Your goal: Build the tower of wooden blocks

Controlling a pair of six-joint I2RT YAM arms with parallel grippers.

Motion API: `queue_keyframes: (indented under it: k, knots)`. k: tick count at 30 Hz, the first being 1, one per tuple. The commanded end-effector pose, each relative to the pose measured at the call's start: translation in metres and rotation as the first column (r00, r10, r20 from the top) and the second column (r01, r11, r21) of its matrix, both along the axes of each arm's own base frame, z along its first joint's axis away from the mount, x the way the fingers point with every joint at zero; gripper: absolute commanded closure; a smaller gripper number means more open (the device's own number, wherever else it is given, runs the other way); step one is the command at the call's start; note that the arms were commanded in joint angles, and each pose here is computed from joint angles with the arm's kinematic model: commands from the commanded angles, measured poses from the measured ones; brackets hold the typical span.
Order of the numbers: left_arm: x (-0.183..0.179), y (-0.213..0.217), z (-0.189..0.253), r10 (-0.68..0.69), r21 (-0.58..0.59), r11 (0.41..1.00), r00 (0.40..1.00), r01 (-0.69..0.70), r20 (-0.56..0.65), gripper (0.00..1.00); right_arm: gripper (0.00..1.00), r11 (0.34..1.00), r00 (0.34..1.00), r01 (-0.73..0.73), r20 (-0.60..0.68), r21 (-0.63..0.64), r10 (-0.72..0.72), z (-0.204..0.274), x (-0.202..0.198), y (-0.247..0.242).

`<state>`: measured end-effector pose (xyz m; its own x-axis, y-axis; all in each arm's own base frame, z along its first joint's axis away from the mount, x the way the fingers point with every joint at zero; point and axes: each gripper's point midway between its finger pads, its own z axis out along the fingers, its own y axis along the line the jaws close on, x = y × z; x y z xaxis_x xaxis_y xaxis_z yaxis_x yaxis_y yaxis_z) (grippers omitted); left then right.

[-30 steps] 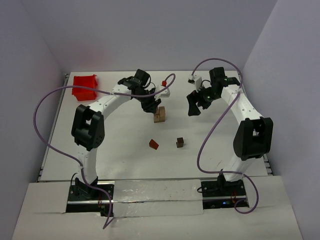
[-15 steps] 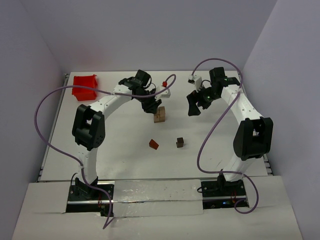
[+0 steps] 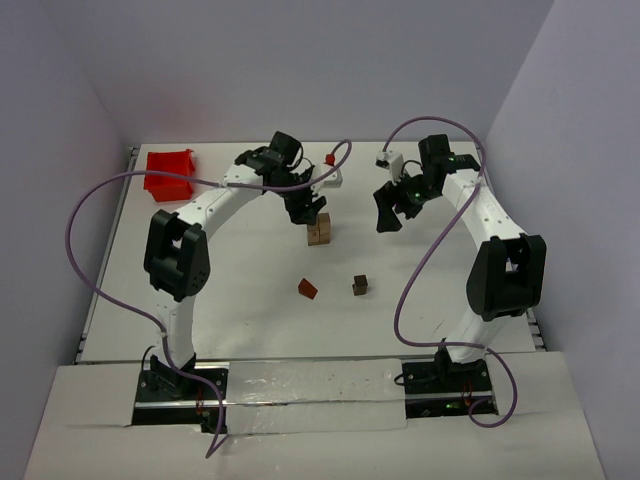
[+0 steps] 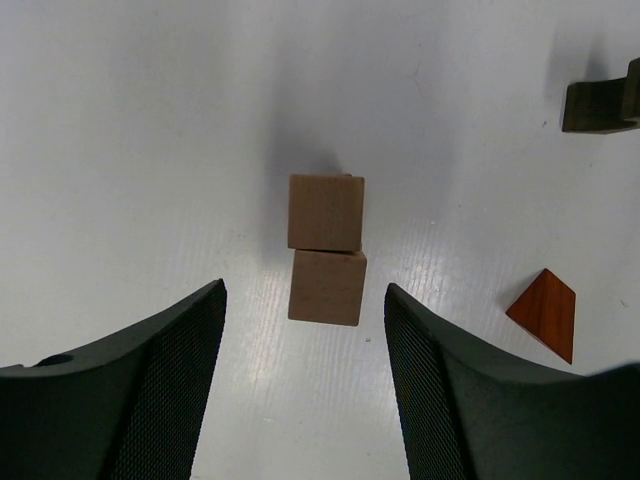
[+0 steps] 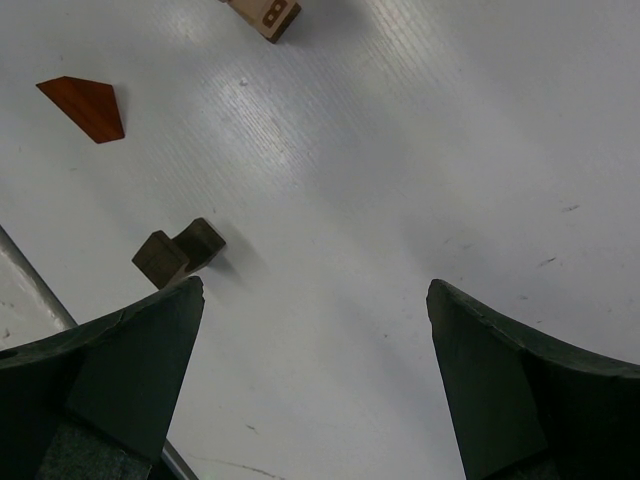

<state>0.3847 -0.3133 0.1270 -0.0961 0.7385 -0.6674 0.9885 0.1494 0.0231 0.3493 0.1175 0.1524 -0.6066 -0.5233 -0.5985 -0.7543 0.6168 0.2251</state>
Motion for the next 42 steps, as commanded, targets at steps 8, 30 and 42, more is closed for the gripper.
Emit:
queue_keyframes:
  k: [8, 30, 42]
  knots:
    - [-0.035, 0.023, 0.144, 0.023, -0.191, 0.982, 0.989, 0.006, 0.147, 0.24, 0.00, 0.977, 0.977, -0.204, 0.056, -0.063, 0.207, 0.003, -0.030, -0.004]
    - [-0.092, 0.110, 0.149, 0.318, -0.279, 0.915, 0.946, -0.292, 0.054, 0.12, 0.00, 0.814, 0.814, -0.511, 0.148, -0.277, 0.561, -0.058, -0.129, 0.074]
    - [-0.094, 0.112, 0.145, 0.313, -0.276, 0.919, 0.947, -0.283, 0.071, 0.12, 0.02, 0.798, 0.807, -0.502, 0.152, -0.332, 0.571, -0.069, -0.112, 0.079]
